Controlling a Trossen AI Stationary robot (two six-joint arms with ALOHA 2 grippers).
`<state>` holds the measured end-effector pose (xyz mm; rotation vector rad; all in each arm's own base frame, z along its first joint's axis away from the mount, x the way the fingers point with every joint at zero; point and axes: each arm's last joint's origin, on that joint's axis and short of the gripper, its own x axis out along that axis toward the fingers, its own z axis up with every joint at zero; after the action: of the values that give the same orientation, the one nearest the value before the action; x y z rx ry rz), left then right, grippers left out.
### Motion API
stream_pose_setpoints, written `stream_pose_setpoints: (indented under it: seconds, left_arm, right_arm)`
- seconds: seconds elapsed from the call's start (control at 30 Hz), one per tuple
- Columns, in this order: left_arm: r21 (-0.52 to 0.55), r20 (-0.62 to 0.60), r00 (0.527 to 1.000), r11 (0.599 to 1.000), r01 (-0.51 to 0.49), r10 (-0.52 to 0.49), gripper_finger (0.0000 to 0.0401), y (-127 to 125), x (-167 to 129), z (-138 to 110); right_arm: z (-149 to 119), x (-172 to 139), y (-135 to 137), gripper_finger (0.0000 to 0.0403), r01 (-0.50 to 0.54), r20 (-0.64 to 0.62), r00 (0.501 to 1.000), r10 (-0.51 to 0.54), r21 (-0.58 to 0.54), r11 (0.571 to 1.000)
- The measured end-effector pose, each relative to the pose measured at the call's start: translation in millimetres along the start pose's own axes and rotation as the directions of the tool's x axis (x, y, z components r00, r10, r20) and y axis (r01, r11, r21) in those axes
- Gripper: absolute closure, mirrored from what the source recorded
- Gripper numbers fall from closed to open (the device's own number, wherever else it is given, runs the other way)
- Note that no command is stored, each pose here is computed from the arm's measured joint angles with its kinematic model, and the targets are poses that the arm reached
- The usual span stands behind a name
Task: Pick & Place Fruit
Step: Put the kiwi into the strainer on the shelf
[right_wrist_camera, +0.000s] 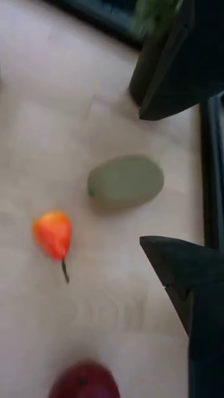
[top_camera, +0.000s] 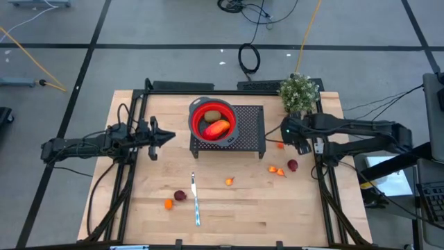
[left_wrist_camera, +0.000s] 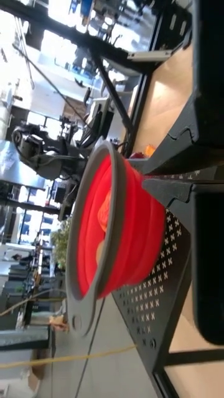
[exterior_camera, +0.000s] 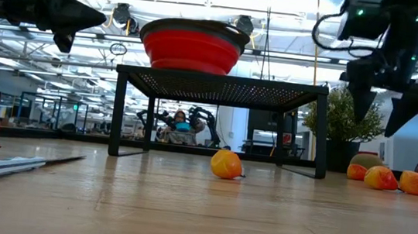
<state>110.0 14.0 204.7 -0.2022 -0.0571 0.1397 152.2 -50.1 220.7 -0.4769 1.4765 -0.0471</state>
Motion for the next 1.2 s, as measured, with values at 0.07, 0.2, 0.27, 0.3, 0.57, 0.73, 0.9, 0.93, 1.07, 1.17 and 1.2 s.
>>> stream_pose_setpoints:
  seconds: [0.07, 0.2, 0.27, 0.3, 0.57, 0.73, 0.9, 0.93, 1.07, 1.17, 1.2]
  left_arm:
    - [0.0, 0.003, 1.0, 1.0, -0.014, 0.014, 0.0382, 0, 0, 0]
    - [0.0, 0.005, 1.0, 1.0, -0.029, 0.029, 0.0382, 1, 0, 0]
    - [-0.001, 0.006, 1.0, 1.0, -0.029, 0.029, 0.0382, 1, 0, 0]
    - [-0.001, 0.006, 1.0, 1.0, -0.029, 0.029, 0.0382, 1, 0, 0]
    - [-0.001, 0.006, 1.0, 1.0, -0.029, 0.029, 0.0382, 1, 0, 0]
    - [-0.001, 0.006, 1.0, 1.0, -0.029, 0.029, 0.0382, 1, 0, 0]
    - [-0.001, 0.005, 1.0, 1.0, -0.029, 0.029, 0.0382, 1, 0, 0]
    - [-0.002, 0.006, 1.0, 1.0, -0.029, 0.029, 0.0382, 1, 0, 0]
    - [-0.003, 0.006, 1.0, 1.0, -0.029, 0.029, 0.0382, 1, 0, 0]
    - [-0.003, 0.005, 1.0, 1.0, -0.029, 0.029, 0.0382, 1, 0, 0]
    - [-0.003, 0.005, 1.0, 1.0, -0.029, 0.029, 0.0382, 1, 0, 0]
  right_arm:
    - [0, 4, -3, 0.0088, -0.05, 0.005, 0.999, 0.05, -0.009, 0.999]
    - [2, 11, -12, 0.0088, -0.027, -0.006, 1.0, 0.027, -0.02, 0.999]
    - [2, 14, -15, 0.0088, -0.029, 0.0, 1.0, 0.029, -0.025, 0.999]
    - [2, 15, -17, 0.0089, -0.042, 0.008, 0.999, 0.042, -0.023, 0.999]
    - [2, 28, -24, 0.0089, -0.119, 0.001, 0.993, 0.119, 0.018, 0.993]
    - [2, 35, -28, 0.0089, -0.137, -0.025, 0.99, 0.137, 0.001, 0.991]
    - [3, 42, -29, 0.009, -0.162, -0.054, 0.985, 0.162, 0.002, 0.987]
    - [3, 43, -29, 0.009, -0.166, -0.059, 0.984, 0.166, 0.001, 0.986]
    - [5, 48, -29, 0.009, -0.184, -0.078, 0.98, 0.183, -0.001, 0.983]
    - [6, 52, -29, 0.009, -0.199, -0.095, 0.976, 0.198, -0.003, 0.98]
    - [6, 53, -29, 0.009, -0.203, -0.099, 0.974, 0.202, -0.001, 0.979]
